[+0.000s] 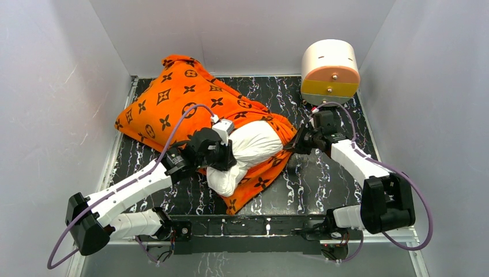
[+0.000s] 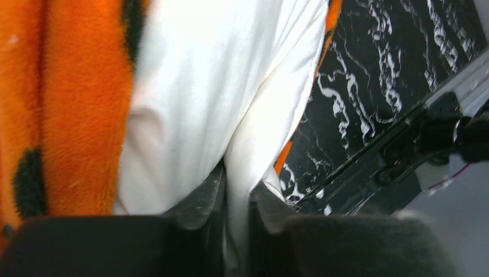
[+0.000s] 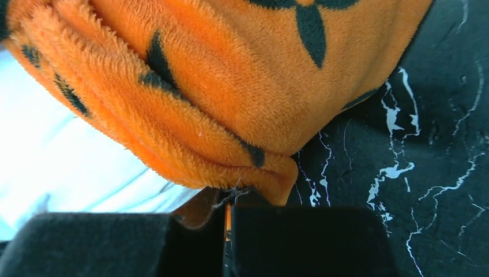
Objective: Remove the pillowcase from the pillow
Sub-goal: Remove the pillow from the pillowcase.
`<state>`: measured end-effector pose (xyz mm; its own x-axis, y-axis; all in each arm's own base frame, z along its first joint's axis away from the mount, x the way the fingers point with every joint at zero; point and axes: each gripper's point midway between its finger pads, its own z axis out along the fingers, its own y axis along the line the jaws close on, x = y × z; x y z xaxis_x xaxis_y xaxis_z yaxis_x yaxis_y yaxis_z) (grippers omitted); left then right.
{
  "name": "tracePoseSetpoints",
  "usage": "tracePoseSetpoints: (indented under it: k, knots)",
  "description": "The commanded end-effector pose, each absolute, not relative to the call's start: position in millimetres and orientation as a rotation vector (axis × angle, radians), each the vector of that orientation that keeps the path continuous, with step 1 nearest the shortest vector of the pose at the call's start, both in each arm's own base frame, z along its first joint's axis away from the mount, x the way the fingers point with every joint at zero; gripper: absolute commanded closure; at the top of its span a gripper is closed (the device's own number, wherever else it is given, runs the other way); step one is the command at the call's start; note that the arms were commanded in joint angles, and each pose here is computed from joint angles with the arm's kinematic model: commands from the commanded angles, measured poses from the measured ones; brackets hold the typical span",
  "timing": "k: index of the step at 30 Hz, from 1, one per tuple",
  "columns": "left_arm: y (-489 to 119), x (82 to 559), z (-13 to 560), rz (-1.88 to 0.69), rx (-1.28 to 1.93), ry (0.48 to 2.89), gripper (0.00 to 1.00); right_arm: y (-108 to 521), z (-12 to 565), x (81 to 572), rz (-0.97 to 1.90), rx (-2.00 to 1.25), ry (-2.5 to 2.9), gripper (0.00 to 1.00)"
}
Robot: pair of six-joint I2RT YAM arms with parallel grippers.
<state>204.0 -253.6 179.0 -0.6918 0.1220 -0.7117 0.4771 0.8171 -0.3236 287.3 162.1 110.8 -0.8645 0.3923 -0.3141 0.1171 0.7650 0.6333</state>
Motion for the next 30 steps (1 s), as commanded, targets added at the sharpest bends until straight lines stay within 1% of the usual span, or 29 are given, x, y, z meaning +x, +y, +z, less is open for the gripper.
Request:
tracePoseSetpoints:
  k: [1,2,3,4,5,8,11,15,20,23,24,25,28,30]
  knots:
    - [-237,193,187,-0.623,0.569,2.29,0.69,142,92,302,0.722,0.372,2.463,1.0]
    - [-245,191,193,-0.662,0.618,2.272,0.55,147,95,300,0.758,0.356,2.452,1.0]
    - [-251,193,200,-0.683,0.646,2.254,0.46,149,98,298,0.783,0.348,2.445,1.0]
    - [-256,194,207,-0.699,0.674,2.23,0.4,150,99,296,0.791,0.346,2.442,1.0]
    - [-261,197,214,-0.709,0.705,2.202,0.36,149,101,294,0.79,0.348,2.437,1.0]
    - [-280,204,235,-0.747,0.826,2.123,0.35,148,105,289,0.792,0.351,2.426,1.0]
    - [-305,204,247,-0.812,0.968,2.068,0.31,154,109,283,0.858,0.337,2.415,1.0]
    - [-332,204,233,-0.805,1.147,2.077,0.28,160,110,277,0.918,0.337,2.408,1.0]
    - [-354,209,196,-0.608,1.331,2.099,0.26,162,108,271,0.946,0.342,2.414,1.0]
    - [-357,218,172,-0.442,1.415,2.109,0.22,161,108,270,0.945,0.349,2.412,1.0]
    - [-358,221,164,-0.403,1.434,2.114,0.18,161,109,269,0.944,0.348,2.41,1.0]
    - [-358,224,156,-0.359,1.449,2.117,0.17,161,110,268,0.945,0.346,2.409,1.0]
    - [-353,236,131,-0.172,1.463,2.138,0.17,160,113,268,0.94,0.34,2.398,1.0]
    - [-343,243,115,-0.042,1.454,2.161,0.19,158,114,268,0.925,0.342,2.398,1.0]
